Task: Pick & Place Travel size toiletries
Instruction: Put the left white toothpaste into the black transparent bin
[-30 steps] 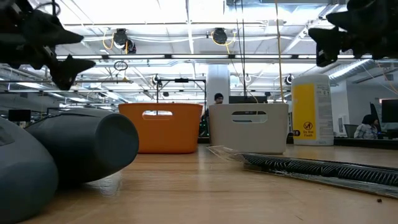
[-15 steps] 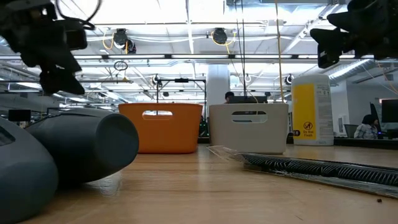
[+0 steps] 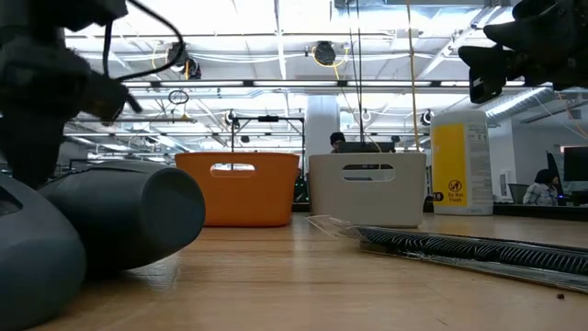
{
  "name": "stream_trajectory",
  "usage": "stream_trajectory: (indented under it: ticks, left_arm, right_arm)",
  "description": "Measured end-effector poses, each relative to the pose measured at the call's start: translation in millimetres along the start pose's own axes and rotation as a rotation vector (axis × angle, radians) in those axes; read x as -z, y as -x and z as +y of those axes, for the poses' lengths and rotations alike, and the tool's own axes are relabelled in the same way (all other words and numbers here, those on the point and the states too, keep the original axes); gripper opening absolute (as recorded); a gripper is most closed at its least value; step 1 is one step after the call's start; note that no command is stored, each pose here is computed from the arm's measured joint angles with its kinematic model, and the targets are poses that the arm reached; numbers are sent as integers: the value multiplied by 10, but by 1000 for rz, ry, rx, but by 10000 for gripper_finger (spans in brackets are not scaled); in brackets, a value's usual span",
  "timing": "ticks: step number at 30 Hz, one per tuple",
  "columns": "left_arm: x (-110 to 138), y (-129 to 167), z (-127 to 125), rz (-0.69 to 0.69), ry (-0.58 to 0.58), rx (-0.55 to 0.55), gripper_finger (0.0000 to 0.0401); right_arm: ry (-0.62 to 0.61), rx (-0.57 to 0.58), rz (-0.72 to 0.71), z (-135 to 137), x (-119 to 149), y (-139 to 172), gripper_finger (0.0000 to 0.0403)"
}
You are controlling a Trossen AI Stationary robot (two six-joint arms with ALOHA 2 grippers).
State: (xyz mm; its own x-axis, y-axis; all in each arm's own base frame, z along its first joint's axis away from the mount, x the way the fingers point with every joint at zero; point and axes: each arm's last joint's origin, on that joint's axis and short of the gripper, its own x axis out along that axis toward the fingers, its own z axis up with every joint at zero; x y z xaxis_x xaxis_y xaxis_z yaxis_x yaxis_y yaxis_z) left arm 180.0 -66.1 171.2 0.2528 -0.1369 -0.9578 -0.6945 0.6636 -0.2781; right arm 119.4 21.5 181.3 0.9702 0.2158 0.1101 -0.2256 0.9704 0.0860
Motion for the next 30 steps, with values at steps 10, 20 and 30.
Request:
stream_trajectory:
  ticks: [10, 20, 30]
  left_arm:
    - [72, -324, -33, 37, 58, -167, 273]
    - [65, -447, -25, 38, 80, -241, 273]
    - [70, -449, -7, 49, 52, -253, 182]
  right_arm:
    - [0, -1, -1, 0, -1, 0, 171]
    - [-19, -1, -2, 0, -2, 0, 171]
    - [-19, -1, -1, 0, -1, 0, 171]
